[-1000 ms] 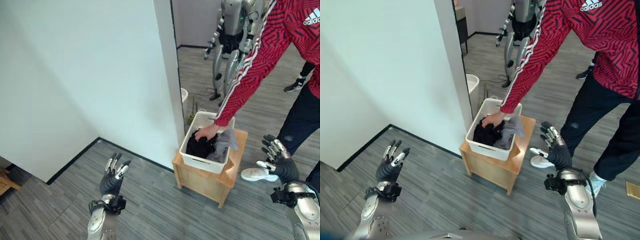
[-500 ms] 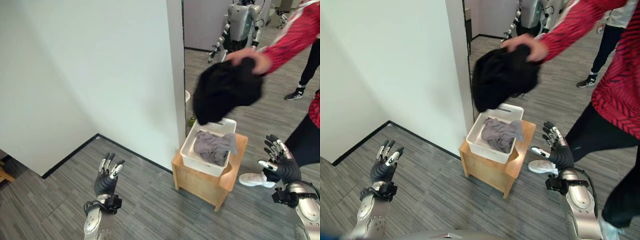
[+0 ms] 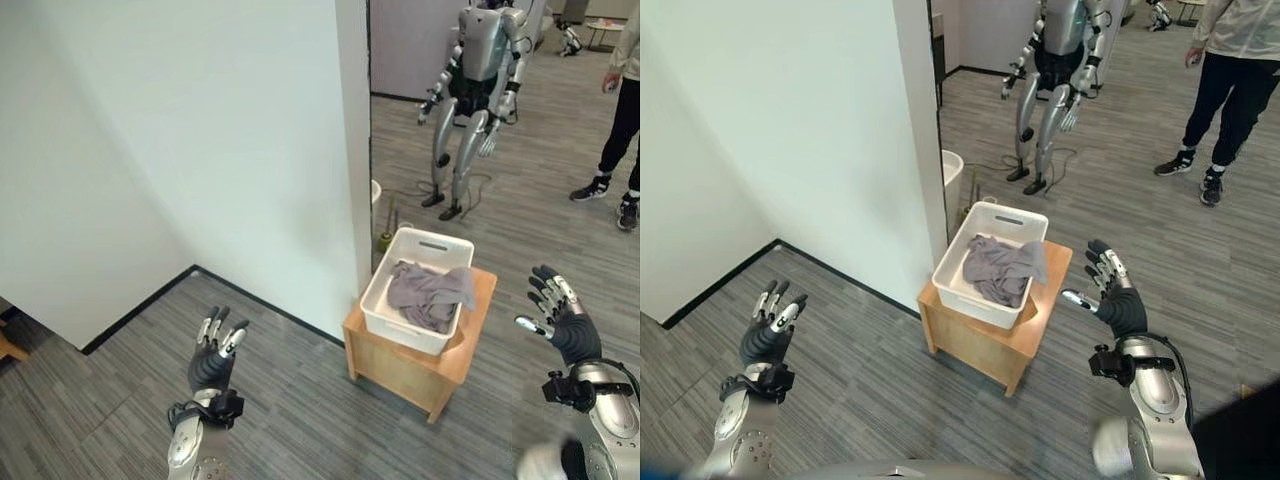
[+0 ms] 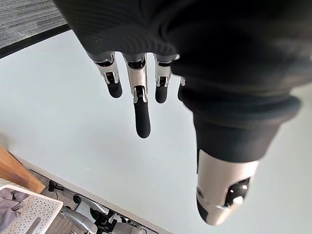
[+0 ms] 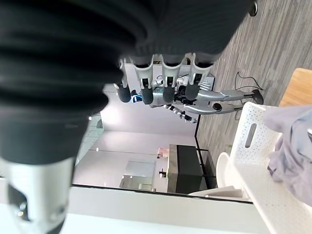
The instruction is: Pick up bed clothes into laundry basket.
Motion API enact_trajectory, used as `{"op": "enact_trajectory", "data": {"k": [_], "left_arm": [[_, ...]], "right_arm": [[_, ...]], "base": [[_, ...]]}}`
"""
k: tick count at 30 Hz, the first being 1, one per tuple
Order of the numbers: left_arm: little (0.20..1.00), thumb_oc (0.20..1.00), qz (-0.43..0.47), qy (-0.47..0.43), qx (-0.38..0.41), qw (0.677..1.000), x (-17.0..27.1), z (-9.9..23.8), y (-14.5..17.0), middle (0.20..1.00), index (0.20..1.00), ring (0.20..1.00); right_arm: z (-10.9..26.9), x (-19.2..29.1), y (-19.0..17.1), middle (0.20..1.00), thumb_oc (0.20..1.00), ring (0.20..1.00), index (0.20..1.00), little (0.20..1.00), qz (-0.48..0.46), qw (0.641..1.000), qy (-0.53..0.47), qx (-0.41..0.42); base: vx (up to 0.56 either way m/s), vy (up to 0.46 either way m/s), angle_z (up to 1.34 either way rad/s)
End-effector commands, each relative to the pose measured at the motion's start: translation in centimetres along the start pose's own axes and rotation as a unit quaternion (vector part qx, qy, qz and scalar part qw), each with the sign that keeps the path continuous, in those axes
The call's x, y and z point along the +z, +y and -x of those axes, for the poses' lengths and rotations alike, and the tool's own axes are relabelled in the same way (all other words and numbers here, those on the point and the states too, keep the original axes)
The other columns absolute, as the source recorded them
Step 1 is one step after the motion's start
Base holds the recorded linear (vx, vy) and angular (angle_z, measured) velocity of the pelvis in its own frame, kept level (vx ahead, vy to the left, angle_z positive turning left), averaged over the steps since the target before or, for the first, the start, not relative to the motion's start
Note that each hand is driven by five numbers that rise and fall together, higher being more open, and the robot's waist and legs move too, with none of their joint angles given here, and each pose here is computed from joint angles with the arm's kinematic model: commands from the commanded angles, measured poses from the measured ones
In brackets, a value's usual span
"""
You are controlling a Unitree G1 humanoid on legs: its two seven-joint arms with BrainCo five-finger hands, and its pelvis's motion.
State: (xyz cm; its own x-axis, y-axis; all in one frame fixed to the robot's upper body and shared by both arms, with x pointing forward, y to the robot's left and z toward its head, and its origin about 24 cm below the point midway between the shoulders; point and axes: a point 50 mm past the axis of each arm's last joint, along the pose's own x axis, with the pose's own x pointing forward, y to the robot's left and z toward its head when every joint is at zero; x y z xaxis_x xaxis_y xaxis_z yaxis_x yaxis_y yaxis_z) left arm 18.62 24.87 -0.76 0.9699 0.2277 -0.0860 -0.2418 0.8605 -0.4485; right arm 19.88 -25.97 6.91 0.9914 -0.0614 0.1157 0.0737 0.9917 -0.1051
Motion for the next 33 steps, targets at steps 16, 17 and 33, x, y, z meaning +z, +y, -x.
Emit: {"op": "enact_trajectory", "data": {"k": [16, 17, 33], "left_arm": [[1.0, 1.0, -0.036, -0.221, 0.009, 0.974, 9.5, -1.2, 0.6, 1.0, 1.0, 1.0], [1.0, 1.0, -0.036, -0.234, 0.01, 0.971, 10.0, -1.2, 0.5, 1.0, 1.0, 1.0], [1.0, 1.0, 0.015, -0.209, 0.04, 0.977, 7.8, 0.1, 1.3, 1.0, 1.0, 1.0]], "right_arm": [[-4.9, 5.6, 1.3, 1.0, 1.0, 1.0, 1.0, 1.0, -0.043, 0.984, -0.171, 0.003], [-4.8, 5.8, 1.1, 1.0, 1.0, 1.0, 1.0, 1.0, -0.049, 0.983, -0.178, -0.003], [-3.9, 6.3, -3.9, 1.0, 1.0, 1.0, 1.0, 1.0, -0.032, 0.982, -0.179, -0.059]], "base": [[-0.01, 0.084, 0.32], [0.06, -0.076, 2.3], [0.09, -0.356, 1.37]]}}
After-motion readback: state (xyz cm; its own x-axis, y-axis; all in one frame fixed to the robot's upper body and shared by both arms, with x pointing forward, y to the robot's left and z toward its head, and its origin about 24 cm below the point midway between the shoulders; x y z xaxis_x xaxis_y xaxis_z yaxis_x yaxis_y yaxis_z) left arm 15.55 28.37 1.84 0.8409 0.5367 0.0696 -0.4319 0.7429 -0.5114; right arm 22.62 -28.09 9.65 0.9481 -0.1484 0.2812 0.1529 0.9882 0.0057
